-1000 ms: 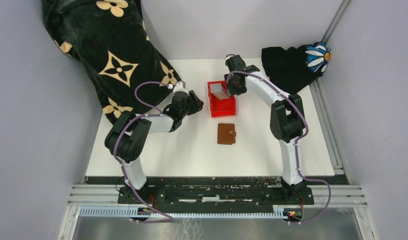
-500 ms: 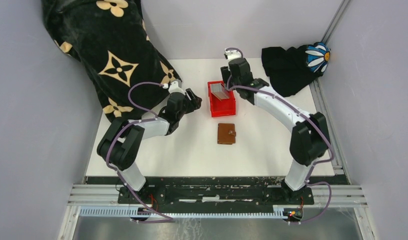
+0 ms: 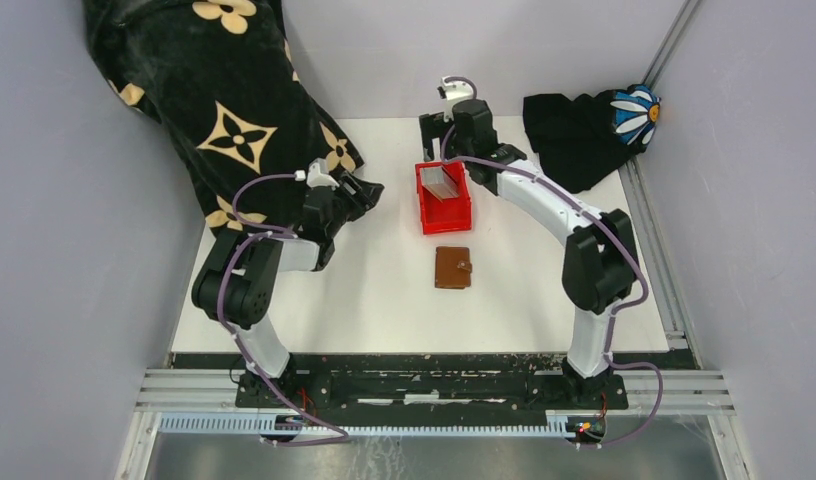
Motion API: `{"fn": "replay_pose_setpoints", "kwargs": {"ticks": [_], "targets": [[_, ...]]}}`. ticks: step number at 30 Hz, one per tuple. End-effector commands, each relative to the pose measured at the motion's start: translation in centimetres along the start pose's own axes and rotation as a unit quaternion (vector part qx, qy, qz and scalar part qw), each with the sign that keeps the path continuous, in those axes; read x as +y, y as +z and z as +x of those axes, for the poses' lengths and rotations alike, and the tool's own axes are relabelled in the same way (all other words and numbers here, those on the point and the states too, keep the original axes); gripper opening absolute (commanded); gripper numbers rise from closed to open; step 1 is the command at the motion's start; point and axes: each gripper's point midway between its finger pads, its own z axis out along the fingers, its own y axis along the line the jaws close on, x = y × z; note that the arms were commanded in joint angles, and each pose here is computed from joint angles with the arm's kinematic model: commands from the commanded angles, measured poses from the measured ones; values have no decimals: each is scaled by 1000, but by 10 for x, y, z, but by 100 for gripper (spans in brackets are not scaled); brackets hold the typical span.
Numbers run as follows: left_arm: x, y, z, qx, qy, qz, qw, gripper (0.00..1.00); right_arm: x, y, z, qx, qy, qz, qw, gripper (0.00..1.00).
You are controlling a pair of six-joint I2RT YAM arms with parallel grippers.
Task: Put the credit cards into the card holder
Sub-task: Pick up the credit card from the storage box.
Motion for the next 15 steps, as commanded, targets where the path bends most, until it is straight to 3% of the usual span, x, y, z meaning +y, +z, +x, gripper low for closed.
{"fn": "replay_pose_setpoints", "kwargs": {"ticks": [1,3,4,15], "targets": [[-17,-2,3,6,-6,41,999,83,12,13,25,61,17,-17,998,93],[-13,-2,4,4,-5,32,999,98,16,18,34,83,25,-20,996,90],[-12,-2,5,4,-1,30,1000,99,18,20,39,94,26,-24,995,89],[-16,2,19,14,85,-18,996,99,11,36,68,157,42,-7,987,85]]}}
